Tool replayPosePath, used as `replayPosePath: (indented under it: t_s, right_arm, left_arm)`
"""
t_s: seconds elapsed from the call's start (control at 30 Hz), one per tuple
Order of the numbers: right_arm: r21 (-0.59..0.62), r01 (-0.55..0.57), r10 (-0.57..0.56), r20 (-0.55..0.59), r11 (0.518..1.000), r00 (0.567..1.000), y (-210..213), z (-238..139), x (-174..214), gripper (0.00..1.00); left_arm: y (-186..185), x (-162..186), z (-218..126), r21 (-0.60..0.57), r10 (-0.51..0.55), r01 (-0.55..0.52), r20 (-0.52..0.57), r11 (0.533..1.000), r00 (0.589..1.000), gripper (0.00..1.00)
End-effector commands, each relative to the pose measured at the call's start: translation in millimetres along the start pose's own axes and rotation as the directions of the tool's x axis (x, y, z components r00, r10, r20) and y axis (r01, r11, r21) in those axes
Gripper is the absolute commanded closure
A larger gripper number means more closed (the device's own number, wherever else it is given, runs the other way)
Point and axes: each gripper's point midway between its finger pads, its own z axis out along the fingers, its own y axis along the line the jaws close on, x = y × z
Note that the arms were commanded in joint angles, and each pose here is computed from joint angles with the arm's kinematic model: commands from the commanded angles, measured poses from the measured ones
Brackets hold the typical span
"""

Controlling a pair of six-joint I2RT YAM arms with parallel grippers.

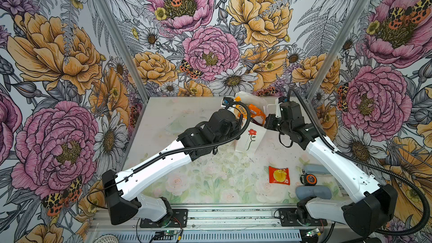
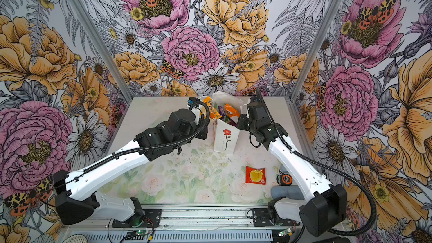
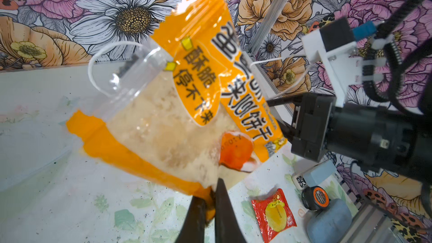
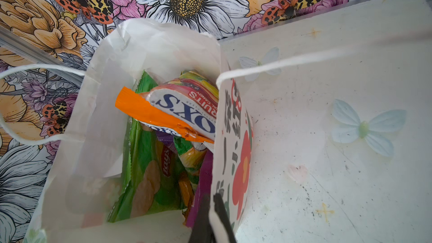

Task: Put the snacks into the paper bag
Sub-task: 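Lift the flat orange biscuit pack with the left gripper toward the paper bag, then lower the flat orange pack into the paper bag and open the left gripper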

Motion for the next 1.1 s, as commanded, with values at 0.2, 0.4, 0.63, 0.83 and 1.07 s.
replayPosePath:
  t_s: [0.2, 0.4, 0.63, 0.83, 1.07]
  right_arm:
    - [-0.061, 0.009, -0.004, 0.08, 0.998, 0.997, 16.0, -13.3, -21.6, 1.0]
    - [-0.058, 0.008, -0.003, 0.087, 0.998, 0.996, 15.1, -15.8, -22.2, 1.0]
    - [-0.063, 0.007, -0.002, 0.084, 0.998, 0.996, 16.3, -15.3, -22.4, 1.0]
    - [-0.063, 0.008, -0.003, 0.087, 0.998, 0.996, 15.8, -17.0, -22.2, 1.0]
    - [-0.062, 0.009, -0.004, 0.08, 0.998, 0.997, 15.4, -15.0, -20.5, 1.0]
  left_arm:
    - [-5.3, -30.5, 27.9, 0.037, 0.019, -0.018, -0.025, 0.999, 1.0, 1.0]
    - [-4.3, -31.1, 50.6, 0.043, 0.008, -0.005, -0.085, 0.999, 0.996, 1.0]
    - [-6.2, -28.2, 68.4, 0.053, -0.007, 0.014, -0.124, 0.998, 0.992, 1.0]
    - [-8.7, -18.1, 84.7, 0.046, 0.0, 0.008, -0.178, 0.999, 0.984, 1.0]
    - [-8.4, -5.3, 104.9, 0.028, 0.008, -0.002, -0.231, 1.0, 0.973, 1.0]
